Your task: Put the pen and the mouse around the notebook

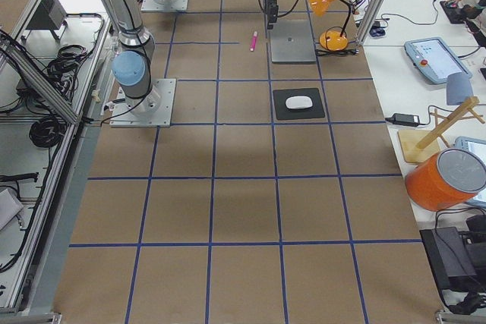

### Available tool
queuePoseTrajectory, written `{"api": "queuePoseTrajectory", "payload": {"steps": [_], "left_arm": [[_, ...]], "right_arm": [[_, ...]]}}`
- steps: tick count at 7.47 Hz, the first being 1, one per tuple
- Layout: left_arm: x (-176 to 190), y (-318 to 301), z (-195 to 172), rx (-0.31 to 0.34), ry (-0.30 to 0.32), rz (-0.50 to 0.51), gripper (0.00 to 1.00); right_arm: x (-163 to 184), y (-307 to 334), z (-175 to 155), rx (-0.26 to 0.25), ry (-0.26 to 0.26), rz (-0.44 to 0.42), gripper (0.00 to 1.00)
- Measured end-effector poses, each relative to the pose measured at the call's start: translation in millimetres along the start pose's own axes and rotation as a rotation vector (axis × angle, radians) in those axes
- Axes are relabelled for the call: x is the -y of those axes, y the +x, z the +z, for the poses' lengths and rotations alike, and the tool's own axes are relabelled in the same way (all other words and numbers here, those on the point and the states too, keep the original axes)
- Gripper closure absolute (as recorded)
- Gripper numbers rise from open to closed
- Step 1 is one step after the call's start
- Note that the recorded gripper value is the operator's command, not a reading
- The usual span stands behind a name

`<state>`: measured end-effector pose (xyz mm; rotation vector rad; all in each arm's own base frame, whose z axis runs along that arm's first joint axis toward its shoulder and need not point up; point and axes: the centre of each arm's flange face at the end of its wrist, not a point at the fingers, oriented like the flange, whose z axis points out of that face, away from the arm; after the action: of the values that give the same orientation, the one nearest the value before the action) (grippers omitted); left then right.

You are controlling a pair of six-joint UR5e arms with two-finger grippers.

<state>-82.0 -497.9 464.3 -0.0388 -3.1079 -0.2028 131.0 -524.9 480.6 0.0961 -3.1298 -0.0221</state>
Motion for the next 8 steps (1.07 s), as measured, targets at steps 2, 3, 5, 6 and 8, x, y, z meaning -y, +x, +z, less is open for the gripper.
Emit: {"api": "queuePoseTrajectory", "payload": {"steps": [2,3,5,6,8], "left_arm": [[-5,-2,1,0.005,0.0,-0.017,0.0],[-8,-2,-1,0.022,0.003,-0.026,0.0],[-12,-2,-2,0.048,0.002,-0.032,0.0],[-14,-1,1,0.048,-0.001,-0.032,0.0],[-18,5,6,0.036,-0.006,-0.025,0.0]], "right_arm": [[0,0,0,0.0,0.0,0.0,0.0],[0,0,0,0.0,-0.001,0.0,0.0],[0,0,0,0.0,-0.001,0.0,0.0],[0,0,1,0.0,-0.002,0.0,0.0],[0,0,0,0.0,-0.001,0.0,0.0]]}}
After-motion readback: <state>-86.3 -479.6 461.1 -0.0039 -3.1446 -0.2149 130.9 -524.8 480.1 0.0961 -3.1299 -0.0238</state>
